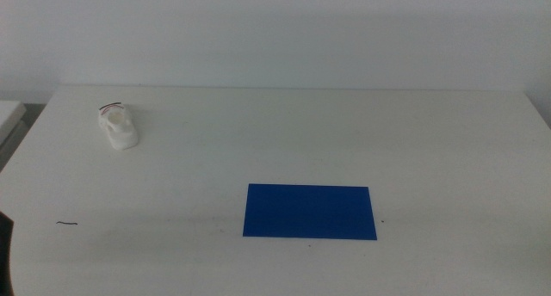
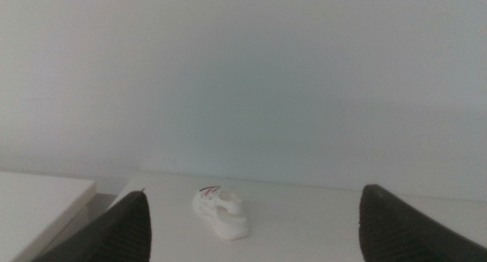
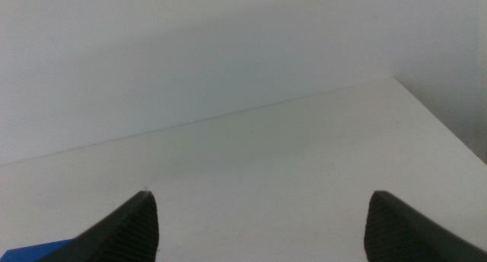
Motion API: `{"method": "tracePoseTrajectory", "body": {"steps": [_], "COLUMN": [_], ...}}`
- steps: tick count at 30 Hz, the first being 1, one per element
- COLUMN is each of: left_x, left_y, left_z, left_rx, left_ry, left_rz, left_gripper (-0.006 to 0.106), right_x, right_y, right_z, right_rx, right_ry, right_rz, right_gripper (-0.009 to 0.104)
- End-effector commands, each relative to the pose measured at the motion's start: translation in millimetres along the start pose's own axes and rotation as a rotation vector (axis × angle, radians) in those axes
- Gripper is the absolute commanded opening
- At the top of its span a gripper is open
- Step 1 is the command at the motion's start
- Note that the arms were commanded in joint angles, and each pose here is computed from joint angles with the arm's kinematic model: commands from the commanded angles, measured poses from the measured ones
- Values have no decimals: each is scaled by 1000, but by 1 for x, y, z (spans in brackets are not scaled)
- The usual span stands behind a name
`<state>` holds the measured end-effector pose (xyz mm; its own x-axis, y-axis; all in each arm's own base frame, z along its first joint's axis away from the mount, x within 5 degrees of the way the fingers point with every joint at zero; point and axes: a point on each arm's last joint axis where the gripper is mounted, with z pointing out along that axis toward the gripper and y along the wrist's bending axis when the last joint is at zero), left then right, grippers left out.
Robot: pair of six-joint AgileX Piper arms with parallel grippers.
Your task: Use one arm to grab the shoe from the table and place it on the mat.
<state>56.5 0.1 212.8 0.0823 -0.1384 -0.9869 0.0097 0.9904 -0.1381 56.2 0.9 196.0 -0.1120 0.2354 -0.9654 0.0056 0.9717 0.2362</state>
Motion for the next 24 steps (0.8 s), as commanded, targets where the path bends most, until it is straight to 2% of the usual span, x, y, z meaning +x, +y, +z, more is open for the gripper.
{"method": "tracePoseTrajectory", "body": {"steps": [1,2,5,10,14,18,24], "left_x": [0,-8,-42,-102,-126,-121,-83], "left_y": [0,-1,-7,-16,-19,-13,-6], "left_z": [1,3,27,108,175,246,337], "left_rx": [1,-4,-45,-114,-205,-283,-412], "left_ry": [6,46,305,771,1003,1143,1183], "left_rz": [-47,-56,-62,-71,-138,-93,-207], "left_gripper": [94,94,94,94,94,94,94], "right_x": [0,0,0,0,0,0,0], "right_y": [0,0,0,0,0,0,0], "right_z": [0,0,0,0,0,0,0], "right_rx": [-4,-4,-4,-4,-4,-4,-4], "right_ry": [-11,-11,-11,-11,-11,-11,-11], "right_rz": [-8,-8,-8,-8,-8,-8,-8], "right_gripper": [79,79,79,79,79,79,79]}}
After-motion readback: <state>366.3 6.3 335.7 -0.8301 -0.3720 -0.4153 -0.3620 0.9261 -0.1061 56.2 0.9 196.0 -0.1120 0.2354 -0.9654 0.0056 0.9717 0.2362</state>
